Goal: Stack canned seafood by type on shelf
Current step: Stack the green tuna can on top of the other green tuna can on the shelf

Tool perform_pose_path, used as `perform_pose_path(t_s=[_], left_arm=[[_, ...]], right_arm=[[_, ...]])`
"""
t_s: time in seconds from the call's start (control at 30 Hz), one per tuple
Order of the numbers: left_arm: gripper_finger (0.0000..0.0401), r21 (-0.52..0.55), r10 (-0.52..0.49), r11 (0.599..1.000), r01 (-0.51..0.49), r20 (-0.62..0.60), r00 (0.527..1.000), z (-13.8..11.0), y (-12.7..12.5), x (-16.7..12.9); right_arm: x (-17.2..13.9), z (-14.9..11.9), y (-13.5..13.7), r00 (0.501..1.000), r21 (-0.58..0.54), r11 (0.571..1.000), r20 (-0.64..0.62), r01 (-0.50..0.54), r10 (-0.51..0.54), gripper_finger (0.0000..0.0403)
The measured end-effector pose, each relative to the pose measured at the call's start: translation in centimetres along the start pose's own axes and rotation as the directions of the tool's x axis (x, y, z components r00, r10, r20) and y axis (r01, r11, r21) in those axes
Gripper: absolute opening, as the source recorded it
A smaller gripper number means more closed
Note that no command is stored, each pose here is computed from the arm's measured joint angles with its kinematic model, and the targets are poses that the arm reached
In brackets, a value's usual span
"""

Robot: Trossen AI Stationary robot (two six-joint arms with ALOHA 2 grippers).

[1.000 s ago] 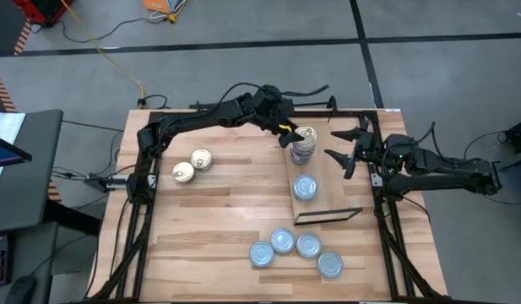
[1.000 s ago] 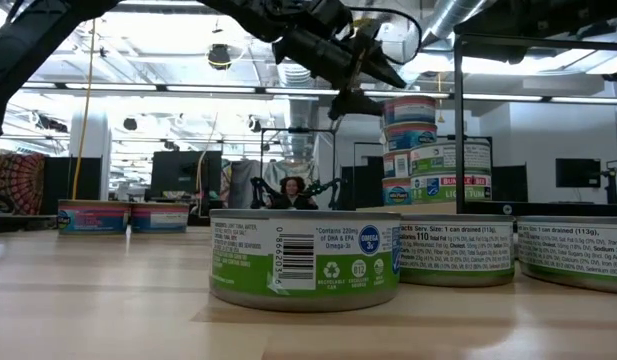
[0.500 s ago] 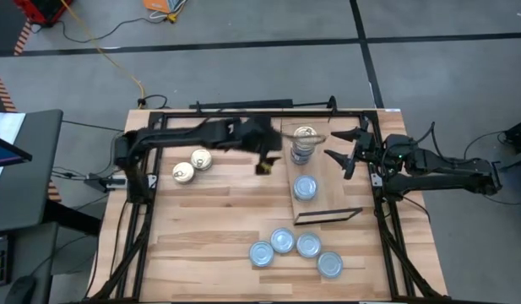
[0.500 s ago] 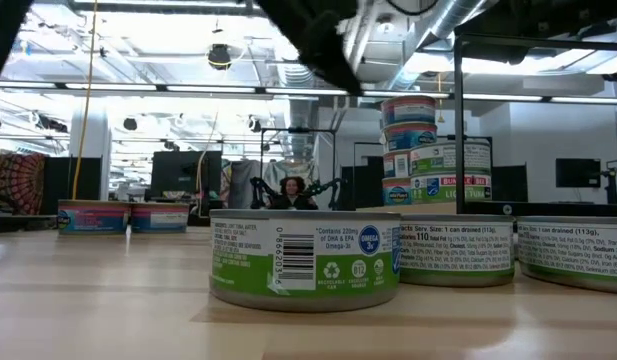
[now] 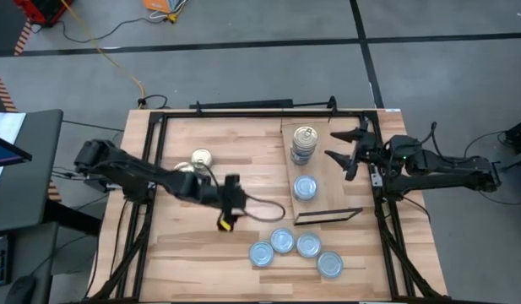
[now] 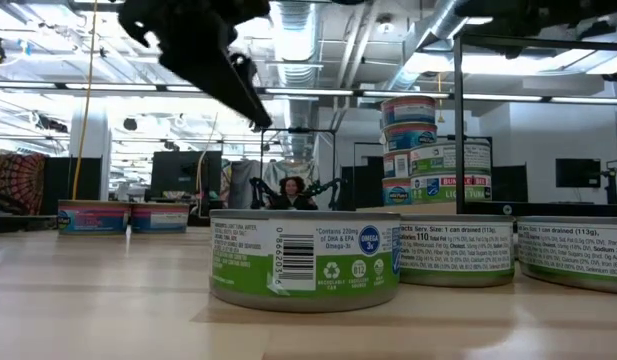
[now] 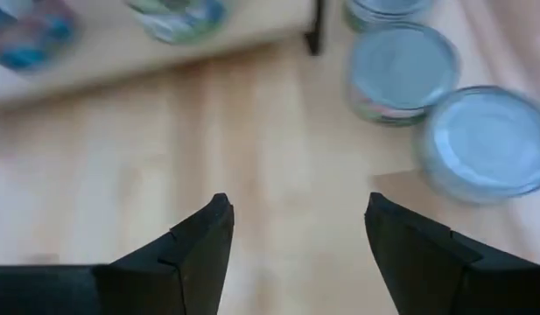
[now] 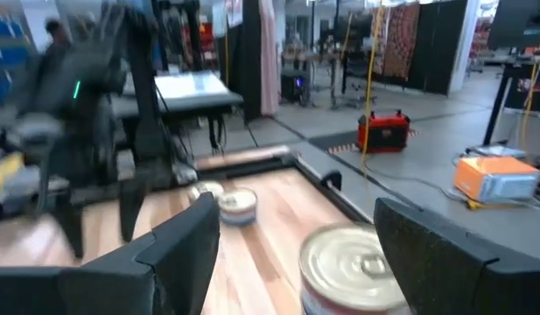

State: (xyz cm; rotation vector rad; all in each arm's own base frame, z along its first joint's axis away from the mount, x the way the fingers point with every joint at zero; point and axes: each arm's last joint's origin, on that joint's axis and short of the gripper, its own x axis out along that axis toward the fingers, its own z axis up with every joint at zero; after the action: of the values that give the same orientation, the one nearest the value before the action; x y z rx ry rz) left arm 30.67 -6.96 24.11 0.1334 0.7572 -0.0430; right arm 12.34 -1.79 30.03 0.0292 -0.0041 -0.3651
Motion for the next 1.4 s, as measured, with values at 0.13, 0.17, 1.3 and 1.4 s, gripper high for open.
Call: perform_pose_path(t_s=[0.13, 0.17, 1.3, 1.4], left_arm=[[0.0234, -0.129, -0.079, 0.989, 0.073, -0.045, 0.996, -0.8, -2.8, 1.7], [0.0231, -0.164, -0.104, 0.982, 0.095, -0.048, 0.993, -0.9, -3.3, 2.1], [0.0081, -0.28, -0.148, 0.957, 0.072, -0.259, 0.955, -0.9, -5.9, 9.3], [0.0035, -0.278, -0.144, 0.958, 0.062, -0.285, 0.948, -1.4, -5.2, 9.6]], right_arm=[[0.2, 0.8, 0.1, 0.997, 0.059, 0.998, 0.078, -0.005, 0.001, 0.0326], [0.2, 1.0, 0.1, 0.995, 0.075, 0.997, 0.099, -0.007, 0.0, 0.0326], [2.1, 0.8, 1.1, 0.993, 0.077, 0.996, 0.112, -0.037, 0.028, 0.0326], [2.1, 0.9, 1.3, 0.993, 0.075, 0.996, 0.114, -0.044, 0.035, 0.0326]])
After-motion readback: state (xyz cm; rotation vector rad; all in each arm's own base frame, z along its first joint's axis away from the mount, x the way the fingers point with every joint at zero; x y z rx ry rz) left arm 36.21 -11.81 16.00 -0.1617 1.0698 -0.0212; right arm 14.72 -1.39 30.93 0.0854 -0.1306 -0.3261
